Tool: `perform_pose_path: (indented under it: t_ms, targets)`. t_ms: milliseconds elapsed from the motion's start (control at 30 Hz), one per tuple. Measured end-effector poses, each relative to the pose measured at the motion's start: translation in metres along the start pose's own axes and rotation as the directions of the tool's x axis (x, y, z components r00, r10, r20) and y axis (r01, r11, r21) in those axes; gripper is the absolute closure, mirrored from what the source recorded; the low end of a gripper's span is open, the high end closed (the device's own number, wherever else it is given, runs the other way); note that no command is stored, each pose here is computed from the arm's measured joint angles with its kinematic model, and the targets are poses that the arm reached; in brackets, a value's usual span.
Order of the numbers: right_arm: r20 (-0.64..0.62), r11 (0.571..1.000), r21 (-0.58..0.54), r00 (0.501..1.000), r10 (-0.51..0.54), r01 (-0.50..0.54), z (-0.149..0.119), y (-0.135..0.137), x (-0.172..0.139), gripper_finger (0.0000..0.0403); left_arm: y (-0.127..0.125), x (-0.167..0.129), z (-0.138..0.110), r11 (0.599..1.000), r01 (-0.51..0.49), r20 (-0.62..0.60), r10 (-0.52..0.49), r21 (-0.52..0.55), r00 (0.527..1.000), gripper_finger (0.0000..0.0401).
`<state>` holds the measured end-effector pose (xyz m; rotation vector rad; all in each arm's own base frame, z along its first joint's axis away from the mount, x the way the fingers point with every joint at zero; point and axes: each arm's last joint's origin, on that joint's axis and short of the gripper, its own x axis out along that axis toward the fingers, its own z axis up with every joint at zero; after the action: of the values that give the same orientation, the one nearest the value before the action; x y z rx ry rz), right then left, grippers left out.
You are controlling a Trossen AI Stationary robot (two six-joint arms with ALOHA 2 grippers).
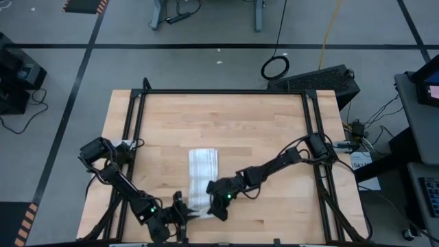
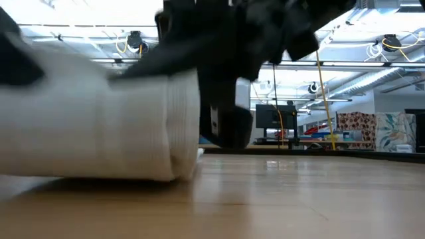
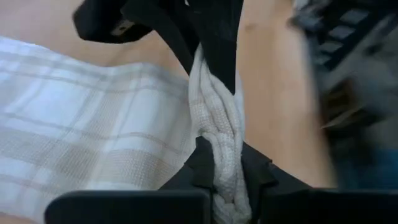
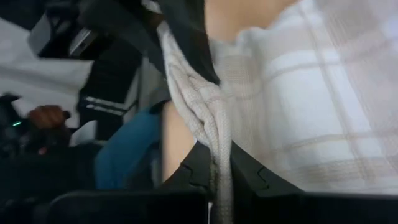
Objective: Roll towel
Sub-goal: Roll the brown checkered towel
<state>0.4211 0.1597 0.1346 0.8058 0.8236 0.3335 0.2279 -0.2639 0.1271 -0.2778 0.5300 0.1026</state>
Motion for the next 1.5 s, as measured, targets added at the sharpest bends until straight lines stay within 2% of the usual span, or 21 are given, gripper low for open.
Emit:
perform_pose_path:
  t_ms: [133,267,367,467,533,633,700,800,867,933,967,1033,1133,1200,1333,1500]
  targets:
    - [0.007,0.995,-0.057,0.996,0.088,-0.088,-0.014,0.022,0.006,0.037,-0.016,-0.005,0.007,0.981,0.093,-0.008,-0.095,-0.172,0.995,0.0364]
    - [0.026,0.975,-0.202,0.995,0.101,-0.093,-0.026,0.038,0.007,0.0336,-0.019,-0.006,0.008,0.97,0.103,-0.016,-0.109,-0.219,0.994,0.0369]
    - [0.046,0.929,-0.366,0.996,0.07,-0.049,-0.033,0.05,0.003,0.0302,-0.012,-0.002,0.006,0.971,0.089,-0.038,-0.099,-0.221,0.994,0.0369]
    - [0.096,0.844,-0.534,0.995,0.007,0.045,-0.04,0.063,-0.004,0.0266,-0.004,0.003,0.005,0.96,0.073,-0.064,-0.093,-0.27,0.994,0.0369]
    - [0.158,0.738,-0.658,0.986,-0.06,0.15,-0.047,0.07,-0.007,0.0242,0.0,0.006,0.005,0.949,0.081,-0.067,-0.106,-0.303,0.992,0.0369]
    - [0.269,0.515,-0.801,0.952,-0.146,0.305,-0.065,0.081,-0.006,0.0206,0.006,0.007,0.008,0.926,0.132,-0.07,-0.167,-0.353,0.983,0.0369]
    - [0.341,0.368,-0.846,0.922,-0.185,0.387,-0.077,0.088,-0.005,0.0182,0.009,0.004,0.014,0.909,0.167,-0.057,-0.204,-0.383,0.977,0.0369]
    - [0.442,0.182,-0.855,0.867,-0.232,0.485,-0.094,0.098,-0.005,0.015,0.015,-0.002,0.025,0.887,0.198,-0.025,-0.229,-0.417,0.973,0.037]
    - [0.473,0.079,-0.86,0.847,-0.242,0.503,-0.102,0.102,-0.005,0.0136,0.022,-0.006,0.029,0.878,0.2,-0.015,-0.229,-0.435,0.973,0.037]
    - [0.505,0.014,-0.851,0.826,-0.25,0.525,-0.107,0.106,-0.006,0.013,0.031,-0.007,0.033,0.856,0.199,-0.007,-0.23,-0.477,0.973,0.037]
    - [0.509,-0.005,-0.851,0.823,-0.251,0.525,-0.109,0.106,-0.006,0.013,0.036,-0.007,0.035,0.842,0.204,-0.006,-0.239,-0.499,0.971,0.037]
    - [0.507,-0.015,-0.854,0.824,-0.253,0.521,-0.108,0.104,-0.004,0.0132,0.046,-0.004,0.033,0.814,0.205,-0.015,-0.253,-0.543,0.967,0.037]
    - [0.503,-0.073,-0.861,0.819,-0.275,0.504,-0.105,0.092,0.005,0.0136,0.061,-0.001,0.026,0.769,0.198,-0.03,-0.271,-0.608,0.962,0.037]
    - [0.503,-0.093,-0.862,0.82,-0.275,0.498,-0.104,0.084,0.011,0.0137,0.067,0.001,0.023,0.742,0.206,-0.027,-0.289,-0.638,0.957,0.037]
    - [0.521,-0.094,-0.851,0.806,-0.282,0.517,-0.096,0.07,0.02,0.0131,0.075,0.0,0.021,0.697,0.233,0.01,-0.308,-0.678,0.951,0.037]
    - [0.561,-0.115,-0.825,0.778,-0.282,0.553,-0.08,0.06,0.022,0.0124,0.079,0.002,0.02,0.655,0.222,-0.019,-0.34,-0.723,0.94,0.037]
